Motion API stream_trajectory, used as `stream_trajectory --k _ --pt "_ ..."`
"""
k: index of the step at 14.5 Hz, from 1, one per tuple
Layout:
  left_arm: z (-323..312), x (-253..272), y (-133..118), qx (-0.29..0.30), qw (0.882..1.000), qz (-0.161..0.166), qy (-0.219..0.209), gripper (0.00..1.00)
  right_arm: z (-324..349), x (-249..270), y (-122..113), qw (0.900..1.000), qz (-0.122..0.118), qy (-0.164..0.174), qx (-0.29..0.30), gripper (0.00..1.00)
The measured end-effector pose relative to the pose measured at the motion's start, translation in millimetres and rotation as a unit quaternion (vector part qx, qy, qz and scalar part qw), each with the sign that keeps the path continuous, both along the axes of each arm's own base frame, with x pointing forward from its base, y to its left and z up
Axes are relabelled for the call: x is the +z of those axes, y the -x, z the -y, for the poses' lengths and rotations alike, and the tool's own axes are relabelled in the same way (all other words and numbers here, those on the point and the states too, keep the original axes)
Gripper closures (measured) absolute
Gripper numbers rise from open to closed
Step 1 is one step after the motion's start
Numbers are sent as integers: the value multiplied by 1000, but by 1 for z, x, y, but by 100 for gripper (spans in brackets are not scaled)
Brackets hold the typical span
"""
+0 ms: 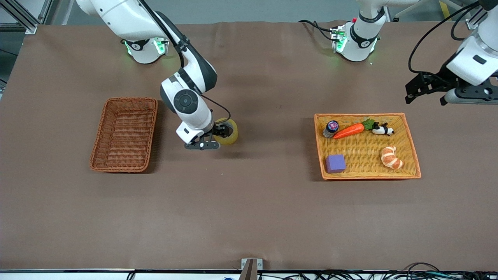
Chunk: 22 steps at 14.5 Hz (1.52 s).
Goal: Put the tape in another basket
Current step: 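Reach the right gripper to the tape and grasp its rim, then carry the tape with the right gripper over the brown basket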
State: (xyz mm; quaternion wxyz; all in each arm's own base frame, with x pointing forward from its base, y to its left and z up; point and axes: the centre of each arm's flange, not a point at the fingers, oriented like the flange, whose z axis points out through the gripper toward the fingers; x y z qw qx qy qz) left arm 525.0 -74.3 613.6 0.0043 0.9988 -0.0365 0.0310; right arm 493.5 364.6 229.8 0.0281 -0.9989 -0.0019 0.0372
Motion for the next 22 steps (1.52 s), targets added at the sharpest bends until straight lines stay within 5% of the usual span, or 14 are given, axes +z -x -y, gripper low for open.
stream_trajectory --k 7,14,19,22 --pt "2 -18 0 0 1000 -11 -3 0 -6 -30 31 1000 -18 13 21 3" --pt "2 -23 -8 0 1000 -11 0 0 -3 -41 25 999 -31 25 -7 77" --pt "-2 -18 -22 4 1000 -3 3 0 8 0 -19 997 -55 46 -32 78" --pt "-1 -20 -25 8 1000 -5 3 0 40 46 -56 997 -44 57 -21 78"
